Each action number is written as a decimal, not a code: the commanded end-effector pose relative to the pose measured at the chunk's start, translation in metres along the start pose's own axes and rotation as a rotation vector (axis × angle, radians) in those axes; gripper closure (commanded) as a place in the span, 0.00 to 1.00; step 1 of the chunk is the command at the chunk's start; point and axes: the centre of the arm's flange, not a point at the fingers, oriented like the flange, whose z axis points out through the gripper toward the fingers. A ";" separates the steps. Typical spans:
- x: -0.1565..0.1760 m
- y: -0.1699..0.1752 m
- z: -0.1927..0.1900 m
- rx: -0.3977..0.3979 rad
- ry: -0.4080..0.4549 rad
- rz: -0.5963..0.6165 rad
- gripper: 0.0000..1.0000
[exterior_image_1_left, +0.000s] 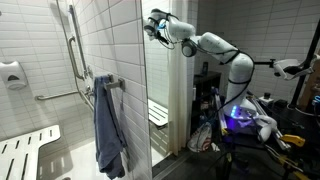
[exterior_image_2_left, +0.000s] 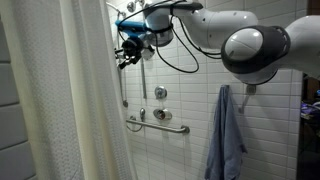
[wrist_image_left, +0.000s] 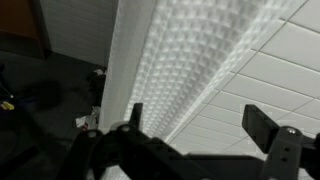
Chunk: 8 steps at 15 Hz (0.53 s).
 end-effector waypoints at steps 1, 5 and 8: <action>-0.019 0.012 -0.001 0.029 -0.071 0.068 0.00; -0.021 0.013 0.003 0.073 -0.126 0.124 0.00; -0.025 0.015 0.004 0.103 -0.158 0.176 0.00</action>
